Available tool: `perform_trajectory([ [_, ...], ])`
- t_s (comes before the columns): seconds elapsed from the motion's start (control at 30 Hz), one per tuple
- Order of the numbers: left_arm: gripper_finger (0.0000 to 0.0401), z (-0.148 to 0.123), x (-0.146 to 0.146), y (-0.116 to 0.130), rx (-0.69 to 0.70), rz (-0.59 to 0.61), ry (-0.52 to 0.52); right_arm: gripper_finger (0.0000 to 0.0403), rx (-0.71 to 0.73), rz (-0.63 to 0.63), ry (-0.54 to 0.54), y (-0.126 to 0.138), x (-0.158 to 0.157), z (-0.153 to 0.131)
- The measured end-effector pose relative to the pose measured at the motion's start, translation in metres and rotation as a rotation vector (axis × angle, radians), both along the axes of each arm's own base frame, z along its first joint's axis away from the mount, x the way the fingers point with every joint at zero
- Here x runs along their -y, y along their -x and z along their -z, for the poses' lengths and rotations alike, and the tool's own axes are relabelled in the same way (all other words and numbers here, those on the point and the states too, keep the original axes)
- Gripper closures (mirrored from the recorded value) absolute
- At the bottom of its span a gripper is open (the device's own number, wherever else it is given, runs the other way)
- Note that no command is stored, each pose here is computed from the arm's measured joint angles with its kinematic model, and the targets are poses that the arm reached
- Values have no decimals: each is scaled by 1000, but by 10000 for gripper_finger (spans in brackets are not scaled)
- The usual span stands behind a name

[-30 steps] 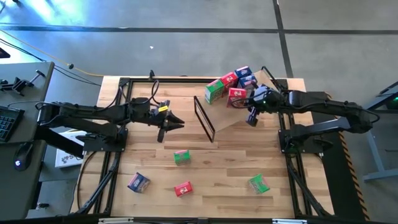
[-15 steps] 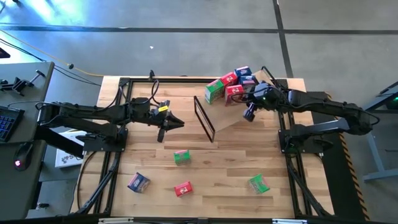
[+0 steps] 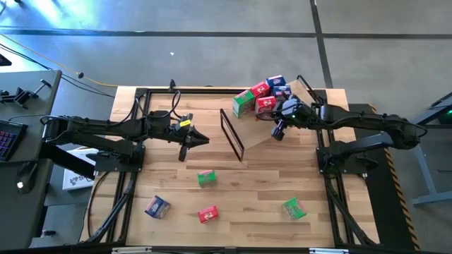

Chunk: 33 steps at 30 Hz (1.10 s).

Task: Stack cereal on shelf
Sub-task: Put the top red cereal box on the shelf and aligned with the other red cereal box, then adjust the blue cereal box

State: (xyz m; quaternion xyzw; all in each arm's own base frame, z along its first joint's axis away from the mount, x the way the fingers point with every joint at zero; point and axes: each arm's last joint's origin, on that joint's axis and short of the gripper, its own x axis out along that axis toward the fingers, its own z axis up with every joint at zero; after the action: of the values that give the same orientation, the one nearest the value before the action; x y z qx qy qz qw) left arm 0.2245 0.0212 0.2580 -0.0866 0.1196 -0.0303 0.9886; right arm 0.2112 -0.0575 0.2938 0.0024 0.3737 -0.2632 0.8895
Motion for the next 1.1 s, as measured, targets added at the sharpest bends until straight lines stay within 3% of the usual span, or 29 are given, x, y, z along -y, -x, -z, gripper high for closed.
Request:
perform_trajectory([
  [0.43, 366, 0, 0, 0, -1, -1, 0, 391, -13, 10, 55, -1, 8, -1],
  [0.57, 366, 0, 0, 0, -1, -1, 0, 391, -36, -23, 10, 13, -1, -11],
  [0.77, 366, 0, 0, 0, -4, -1, 0, 391, -96, 118, 55, 37, -1, -21],
  [1.1, 366, 1, 0, 0, -5, -4, 9, 391, -108, 256, 108, 42, 23, -23],
])
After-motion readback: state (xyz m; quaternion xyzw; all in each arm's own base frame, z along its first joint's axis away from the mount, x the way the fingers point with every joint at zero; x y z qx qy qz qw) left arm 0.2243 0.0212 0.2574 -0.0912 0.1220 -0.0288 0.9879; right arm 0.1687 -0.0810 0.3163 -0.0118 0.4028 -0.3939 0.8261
